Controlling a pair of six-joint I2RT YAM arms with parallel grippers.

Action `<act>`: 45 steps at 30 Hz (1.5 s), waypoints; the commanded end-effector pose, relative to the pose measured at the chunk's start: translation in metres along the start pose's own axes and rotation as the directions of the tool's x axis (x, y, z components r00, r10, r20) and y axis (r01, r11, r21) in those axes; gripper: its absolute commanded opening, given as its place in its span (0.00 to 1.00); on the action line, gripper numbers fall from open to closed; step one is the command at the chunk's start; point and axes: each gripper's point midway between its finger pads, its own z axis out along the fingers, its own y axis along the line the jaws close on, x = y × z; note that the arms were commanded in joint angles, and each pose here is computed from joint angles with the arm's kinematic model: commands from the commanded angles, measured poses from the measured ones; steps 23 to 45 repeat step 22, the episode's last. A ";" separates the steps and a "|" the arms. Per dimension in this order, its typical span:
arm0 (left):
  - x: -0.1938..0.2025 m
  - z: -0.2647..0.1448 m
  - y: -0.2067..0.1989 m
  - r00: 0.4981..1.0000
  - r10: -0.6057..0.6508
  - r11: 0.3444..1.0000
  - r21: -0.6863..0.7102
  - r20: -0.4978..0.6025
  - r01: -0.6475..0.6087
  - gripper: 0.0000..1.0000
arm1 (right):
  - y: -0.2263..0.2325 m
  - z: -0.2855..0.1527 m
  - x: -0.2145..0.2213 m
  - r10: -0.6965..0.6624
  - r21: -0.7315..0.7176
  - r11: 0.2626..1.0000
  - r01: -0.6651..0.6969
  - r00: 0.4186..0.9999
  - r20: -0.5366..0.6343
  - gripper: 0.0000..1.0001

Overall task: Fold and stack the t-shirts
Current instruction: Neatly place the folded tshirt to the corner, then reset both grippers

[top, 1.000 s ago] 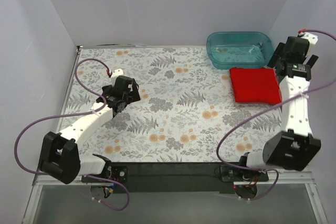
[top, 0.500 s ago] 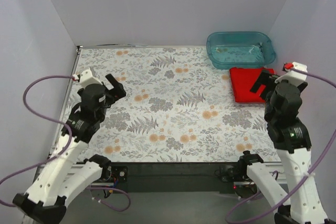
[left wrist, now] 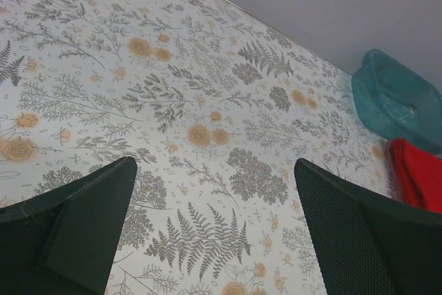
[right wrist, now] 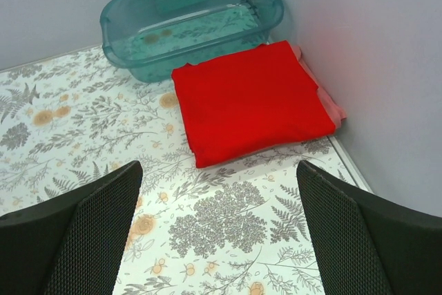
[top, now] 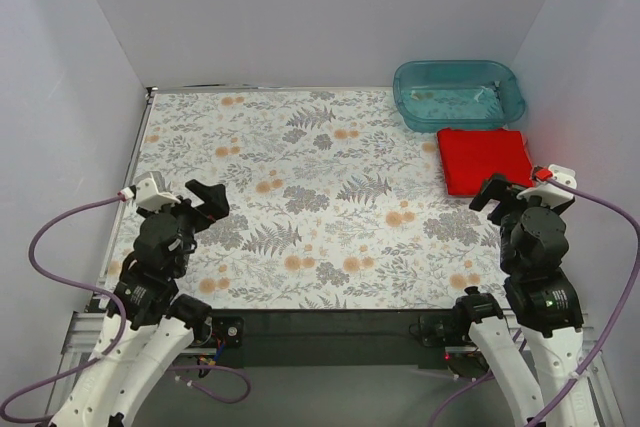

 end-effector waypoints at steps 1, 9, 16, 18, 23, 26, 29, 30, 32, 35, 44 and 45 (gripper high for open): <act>0.003 0.004 0.003 0.999 -0.043 0.999 -0.007 0.024 0.043 0.98 | 0.014 0.004 -0.005 0.035 -0.066 0.997 -0.033 0.999 0.033 0.98; 0.003 0.033 0.010 0.994 0.009 0.998 -0.065 0.108 -0.001 0.98 | 0.023 0.011 0.003 0.027 -0.094 0.995 -0.026 1.000 0.007 0.98; 0.019 0.034 0.015 0.998 0.027 0.997 -0.069 0.065 -0.022 0.98 | 0.023 0.013 0.006 -0.010 -0.093 0.996 0.010 1.000 0.001 0.98; 0.017 0.034 0.014 0.997 0.020 0.998 -0.060 0.077 -0.016 0.98 | 0.024 0.013 0.006 -0.012 -0.102 0.995 0.013 1.000 0.001 0.98; 0.015 0.034 0.013 0.996 0.018 0.998 -0.054 0.086 -0.013 0.98 | 0.026 0.016 0.013 -0.030 -0.112 0.993 0.029 1.000 -0.006 0.99; 0.015 0.034 0.013 0.996 0.018 0.998 -0.054 0.086 -0.013 0.98 | 0.026 0.016 0.013 -0.030 -0.112 0.993 0.029 1.000 -0.006 0.99; 0.015 0.034 0.013 0.996 0.018 0.998 -0.054 0.086 -0.013 0.98 | 0.026 0.016 0.013 -0.030 -0.112 0.993 0.029 1.000 -0.006 0.99; 0.015 0.034 0.013 0.996 0.018 0.998 -0.054 0.086 -0.013 0.98 | 0.026 0.016 0.013 -0.030 -0.112 0.993 0.029 1.000 -0.006 0.99; 0.015 0.034 0.013 0.996 0.018 0.998 -0.054 0.086 -0.013 0.98 | 0.026 0.016 0.013 -0.030 -0.112 0.993 0.029 1.000 -0.006 0.99; 0.015 0.034 0.013 0.996 0.018 0.998 -0.054 0.086 -0.013 0.98 | 0.026 0.016 0.013 -0.030 -0.112 0.993 0.029 1.000 -0.006 0.99; 0.015 0.034 0.013 0.996 0.018 0.998 -0.054 0.086 -0.013 0.98 | 0.026 0.016 0.013 -0.030 -0.112 0.993 0.029 1.000 -0.006 0.99; 0.015 0.034 0.013 0.996 0.018 0.998 -0.054 0.086 -0.013 0.98 | 0.026 0.016 0.013 -0.030 -0.112 0.993 0.029 1.000 -0.006 0.99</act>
